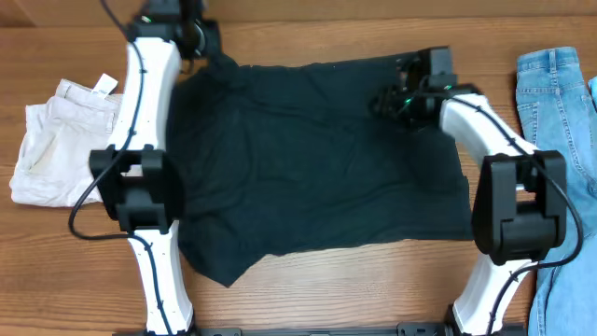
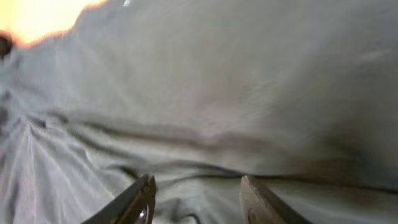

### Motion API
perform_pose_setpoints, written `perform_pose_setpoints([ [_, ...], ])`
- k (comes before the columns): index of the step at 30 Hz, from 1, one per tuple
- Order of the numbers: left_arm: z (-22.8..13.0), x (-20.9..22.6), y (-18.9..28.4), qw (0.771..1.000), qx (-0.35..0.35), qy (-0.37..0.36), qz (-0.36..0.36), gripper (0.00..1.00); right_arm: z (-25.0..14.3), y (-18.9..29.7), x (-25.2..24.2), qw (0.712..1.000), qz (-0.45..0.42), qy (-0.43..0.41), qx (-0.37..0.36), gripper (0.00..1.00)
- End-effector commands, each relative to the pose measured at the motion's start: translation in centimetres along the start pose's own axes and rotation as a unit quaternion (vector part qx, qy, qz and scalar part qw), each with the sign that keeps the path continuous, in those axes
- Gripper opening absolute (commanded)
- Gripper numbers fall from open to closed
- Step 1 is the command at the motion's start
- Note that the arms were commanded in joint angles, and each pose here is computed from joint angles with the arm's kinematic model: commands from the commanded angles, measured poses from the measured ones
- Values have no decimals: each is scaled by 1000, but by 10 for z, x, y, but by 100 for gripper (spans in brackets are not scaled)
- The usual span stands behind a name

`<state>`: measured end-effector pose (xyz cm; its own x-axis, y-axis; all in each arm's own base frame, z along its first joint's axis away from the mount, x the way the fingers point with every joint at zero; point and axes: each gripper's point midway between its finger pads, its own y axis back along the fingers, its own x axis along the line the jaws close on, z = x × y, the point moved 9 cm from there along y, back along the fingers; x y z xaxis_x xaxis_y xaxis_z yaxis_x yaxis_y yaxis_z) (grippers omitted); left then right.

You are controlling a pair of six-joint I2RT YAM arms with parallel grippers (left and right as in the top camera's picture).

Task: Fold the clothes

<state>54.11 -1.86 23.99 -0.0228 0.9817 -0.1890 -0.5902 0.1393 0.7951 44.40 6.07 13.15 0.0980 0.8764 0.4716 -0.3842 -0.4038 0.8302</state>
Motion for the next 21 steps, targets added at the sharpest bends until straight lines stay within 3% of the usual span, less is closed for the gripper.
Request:
perform_pose_setpoints([
  [1, 15, -3, 57, 998, 1, -39, -38, 29, 8, 45, -8, 1000, -20, -21, 10, 49],
  [5, -20, -22, 75, 991, 115, -42, -46, 44, -22, 62, -23, 990, -55, -75, 103, 48],
  [8, -45, -30, 81, 981, 188, -34, -19, 31, -39, 72, -22, 985, -55, -56, 154, 45],
  [9, -49, -32, 87, 979, 199, -33, 1, 31, -41, 79, -17, 986, -44, -48, 155, 45],
  [12, -56, -42, 114, 978, 199, -33, 60, 27, -44, 114, -1, 990, -31, -38, 131, 47],
  [17, -59, -64, 201, 991, 122, -25, 42, 36, -70, 193, 24, 995, -54, -37, 75, 54],
  [21, -100, -62, 226, 985, 164, -7, 62, 37, -90, 214, 24, 992, -78, -58, 80, 59],
])
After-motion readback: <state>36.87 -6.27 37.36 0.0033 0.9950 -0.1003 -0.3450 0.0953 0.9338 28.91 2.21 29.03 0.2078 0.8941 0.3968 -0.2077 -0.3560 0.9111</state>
